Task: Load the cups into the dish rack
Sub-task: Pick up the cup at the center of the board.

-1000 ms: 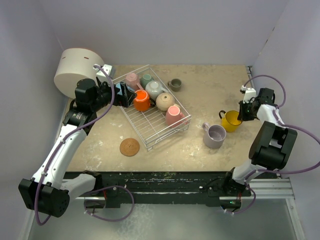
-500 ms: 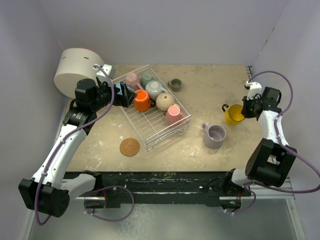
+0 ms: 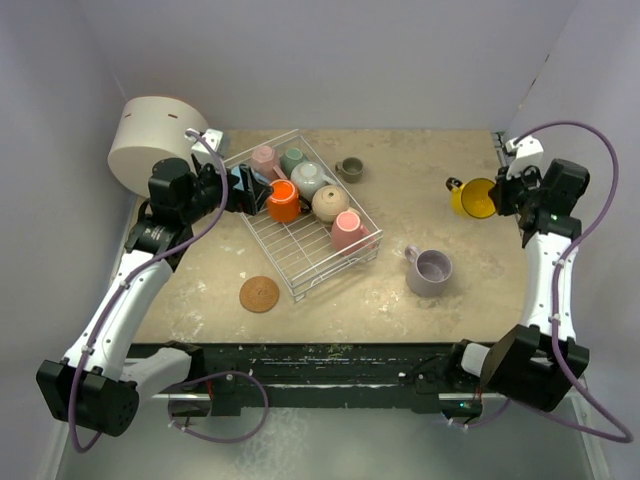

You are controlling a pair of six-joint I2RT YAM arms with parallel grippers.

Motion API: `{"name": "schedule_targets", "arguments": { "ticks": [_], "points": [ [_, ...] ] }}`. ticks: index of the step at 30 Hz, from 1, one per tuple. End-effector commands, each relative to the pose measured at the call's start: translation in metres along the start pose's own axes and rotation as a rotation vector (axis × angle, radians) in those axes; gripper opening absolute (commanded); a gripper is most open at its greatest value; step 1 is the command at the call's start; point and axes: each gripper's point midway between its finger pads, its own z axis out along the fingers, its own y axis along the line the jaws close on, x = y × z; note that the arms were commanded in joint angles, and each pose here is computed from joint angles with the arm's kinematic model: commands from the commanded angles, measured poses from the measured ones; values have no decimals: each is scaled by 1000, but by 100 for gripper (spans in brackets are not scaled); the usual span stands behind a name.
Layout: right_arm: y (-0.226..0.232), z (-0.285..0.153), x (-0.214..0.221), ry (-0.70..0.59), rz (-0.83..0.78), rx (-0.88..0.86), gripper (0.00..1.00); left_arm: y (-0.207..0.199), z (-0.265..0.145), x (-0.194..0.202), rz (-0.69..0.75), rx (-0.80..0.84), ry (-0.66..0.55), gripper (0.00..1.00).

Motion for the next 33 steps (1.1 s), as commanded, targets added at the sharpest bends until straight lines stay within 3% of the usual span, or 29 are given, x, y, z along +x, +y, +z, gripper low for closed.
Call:
{"name": "schedule_targets", "arguments": {
  "ticks": [1, 9, 14, 23, 33],
  "points": [
    [14, -34, -91, -275, -82, -76, 0, -6, -10, -27, 42, 20, -104, 99],
    [47, -59, -128, -421, -133, -242, 0, -23, -14, -32, 44, 104, -129, 99],
    [64, -72, -148, -518, -146, -339, 0, -54, -18, -29, 5, 288, -133, 99],
    [96, -79, -159, -601, -122, -513, 0, -104, -40, -14, -295, 592, -94, 99],
    [122, -81, -144, -650, -113, -651, 0, -144, -60, -5, -528, 745, -125, 99]
  ]
}}
